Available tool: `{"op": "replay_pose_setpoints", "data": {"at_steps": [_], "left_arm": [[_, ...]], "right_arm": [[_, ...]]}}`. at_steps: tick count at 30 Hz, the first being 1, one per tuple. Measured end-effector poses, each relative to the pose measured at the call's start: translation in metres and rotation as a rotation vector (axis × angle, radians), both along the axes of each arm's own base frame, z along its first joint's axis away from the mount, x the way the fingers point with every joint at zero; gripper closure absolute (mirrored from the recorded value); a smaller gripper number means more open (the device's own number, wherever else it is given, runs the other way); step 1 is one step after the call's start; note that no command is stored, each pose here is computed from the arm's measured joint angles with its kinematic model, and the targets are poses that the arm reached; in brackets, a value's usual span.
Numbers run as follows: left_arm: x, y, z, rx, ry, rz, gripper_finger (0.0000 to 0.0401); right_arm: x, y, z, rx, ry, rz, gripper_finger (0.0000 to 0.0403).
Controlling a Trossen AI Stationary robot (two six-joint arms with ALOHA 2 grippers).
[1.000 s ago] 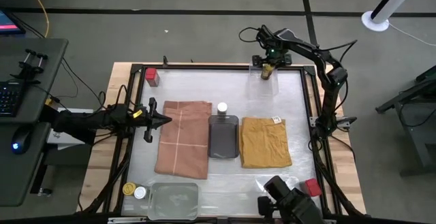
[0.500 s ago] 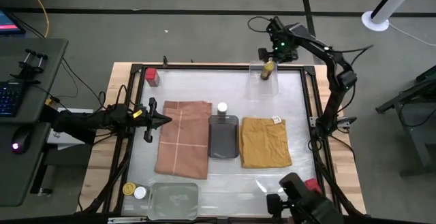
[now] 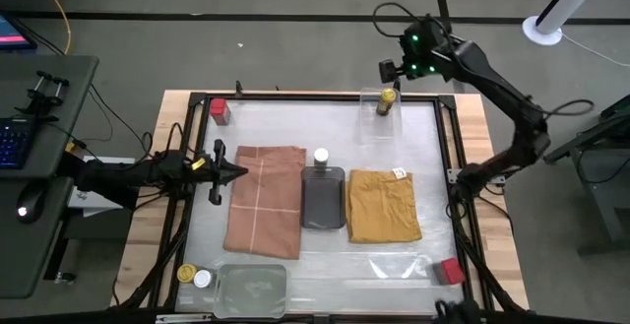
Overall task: Sort spices by type
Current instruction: Put the yellow seasoning bottle into the transparent bin
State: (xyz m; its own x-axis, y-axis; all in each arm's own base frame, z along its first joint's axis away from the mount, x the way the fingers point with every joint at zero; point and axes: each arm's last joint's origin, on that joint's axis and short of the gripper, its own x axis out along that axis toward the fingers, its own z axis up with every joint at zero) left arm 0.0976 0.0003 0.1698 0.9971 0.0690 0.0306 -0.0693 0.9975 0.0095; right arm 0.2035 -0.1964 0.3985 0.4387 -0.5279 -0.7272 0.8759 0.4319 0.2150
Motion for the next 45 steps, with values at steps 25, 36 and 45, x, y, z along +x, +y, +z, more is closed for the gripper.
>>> {"op": "replay_pose_setpoints", "data": {"at_steps": [25, 36, 45], "left_arm": [[0.038, 0.002, 0.119, -0.395, 0.151, 0.06, 0.0349], [0.074, -0.038, 0.168, -0.345, 1.019, -0.272, 0.0239], [0.065, -0.138, 0.14, -0.501, 1.371, -0.389, 0.0192]], "right_arm": [[0.017, 0.085, 0.016, 0.056, -0.029, 0.233, 0.005], [0.001, 0.114, -0.016, 0.247, 0.273, 0.369, 0.005], [-0.005, 0.164, -0.077, 0.273, 0.33, 0.52, 0.005]]}}
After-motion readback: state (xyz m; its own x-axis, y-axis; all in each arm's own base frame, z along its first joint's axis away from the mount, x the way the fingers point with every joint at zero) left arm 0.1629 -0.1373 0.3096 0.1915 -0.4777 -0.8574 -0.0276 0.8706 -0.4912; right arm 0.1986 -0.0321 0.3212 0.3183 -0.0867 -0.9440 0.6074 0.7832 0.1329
